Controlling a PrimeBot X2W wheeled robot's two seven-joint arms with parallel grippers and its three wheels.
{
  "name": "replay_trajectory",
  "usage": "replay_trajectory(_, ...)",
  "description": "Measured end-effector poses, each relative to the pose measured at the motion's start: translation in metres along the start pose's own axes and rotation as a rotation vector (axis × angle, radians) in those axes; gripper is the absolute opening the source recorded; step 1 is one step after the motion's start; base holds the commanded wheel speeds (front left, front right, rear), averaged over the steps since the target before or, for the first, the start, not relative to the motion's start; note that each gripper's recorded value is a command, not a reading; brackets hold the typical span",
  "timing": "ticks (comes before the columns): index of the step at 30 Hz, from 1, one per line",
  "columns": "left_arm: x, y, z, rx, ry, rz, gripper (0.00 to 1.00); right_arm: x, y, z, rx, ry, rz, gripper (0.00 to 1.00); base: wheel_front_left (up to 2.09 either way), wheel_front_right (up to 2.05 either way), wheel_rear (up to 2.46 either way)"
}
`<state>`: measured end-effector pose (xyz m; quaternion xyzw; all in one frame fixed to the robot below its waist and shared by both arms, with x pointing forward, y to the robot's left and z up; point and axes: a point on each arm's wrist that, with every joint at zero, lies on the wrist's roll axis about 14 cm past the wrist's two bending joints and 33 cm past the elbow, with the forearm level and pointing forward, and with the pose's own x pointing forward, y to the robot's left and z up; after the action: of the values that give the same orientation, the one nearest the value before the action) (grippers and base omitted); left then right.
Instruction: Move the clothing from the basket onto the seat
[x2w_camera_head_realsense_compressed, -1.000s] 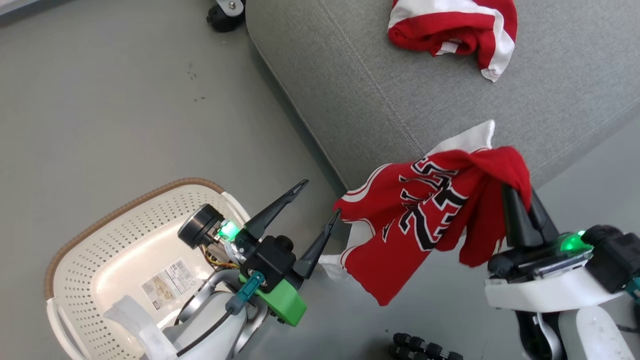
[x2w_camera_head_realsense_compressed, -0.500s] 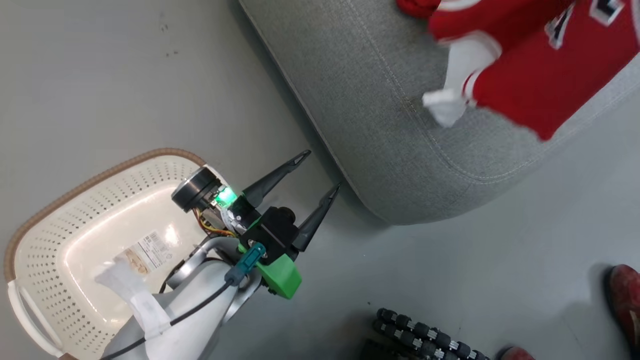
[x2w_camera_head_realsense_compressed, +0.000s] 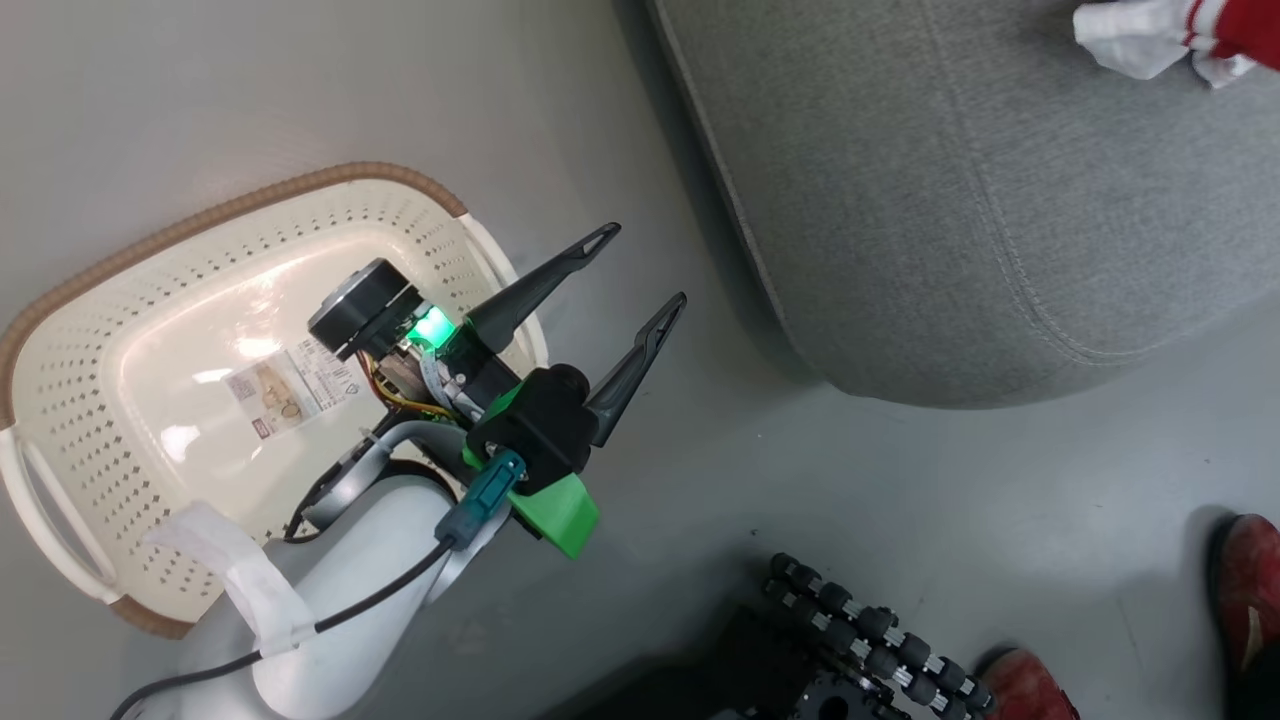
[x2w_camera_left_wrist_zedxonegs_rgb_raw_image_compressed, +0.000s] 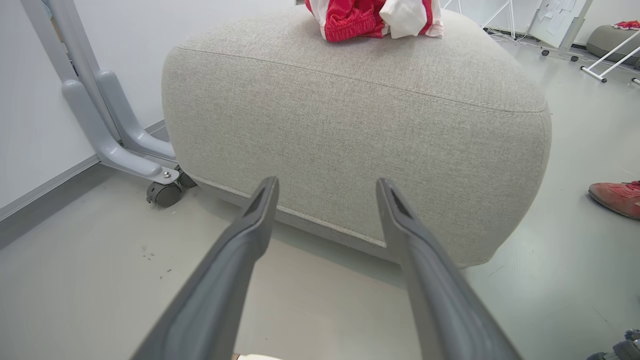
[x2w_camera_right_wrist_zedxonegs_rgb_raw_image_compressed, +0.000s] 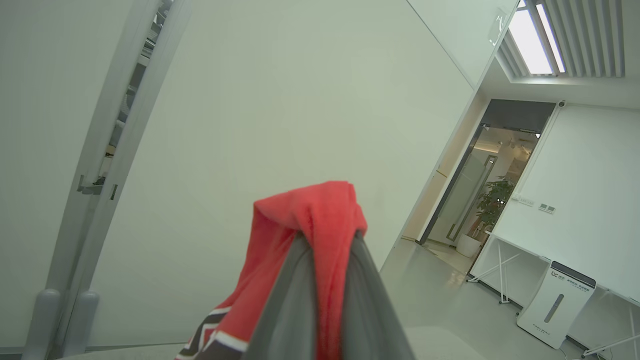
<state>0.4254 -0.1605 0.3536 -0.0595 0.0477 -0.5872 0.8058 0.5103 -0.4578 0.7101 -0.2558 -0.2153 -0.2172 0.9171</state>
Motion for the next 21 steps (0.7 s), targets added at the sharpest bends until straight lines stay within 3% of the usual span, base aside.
replay_trajectory(7, -0.016, 0.020, -0.021, -0.020, 0.039, 0.070, 1.00, -0.050, 0.052, -0.133, 0.111, 0.340, 0.012, 0.01, 0.00, 0.00, 0.00)
replay_trajectory(8, -0.018, 0.022, -0.023, -0.023, 0.042, 0.080, 1.00, -0.056, 0.057, -0.142, 0.118, 0.364, 0.017, 0.10, 0.00, 0.00, 0.00)
replay_trajectory(9, -0.020, 0.024, -0.024, -0.027, 0.038, 0.088, 1.00, -0.063, 0.063, -0.152, 0.118, 0.391, 0.023, 0.35, 0.00, 0.00, 0.00)
replay_trajectory(10, -0.021, 0.025, -0.025, -0.034, 0.039, 0.093, 1.00, -0.072, 0.068, -0.160, 0.108, 0.417, 0.032, 0.60, 0.00, 0.00, 0.00)
replay_trajectory(11, -0.022, 0.025, -0.026, -0.037, 0.037, 0.096, 1.00, -0.079, 0.071, -0.166, 0.099, 0.434, 0.038, 1.00, 0.00, 0.00, 0.00)
replay_trajectory(16, -0.028, 0.030, -0.026, -0.042, 0.033, 0.120, 1.00, -0.117, 0.091, -0.172, 0.098, 0.462, 0.038, 1.00, 0.00, 0.00, 0.00)
replay_trajectory(21, -0.028, 0.032, -0.018, -0.028, 0.027, 0.136, 1.00, -0.148, 0.095, -0.154, 0.121, 0.455, 0.014, 1.00, 0.00, 0.00, 0.00)
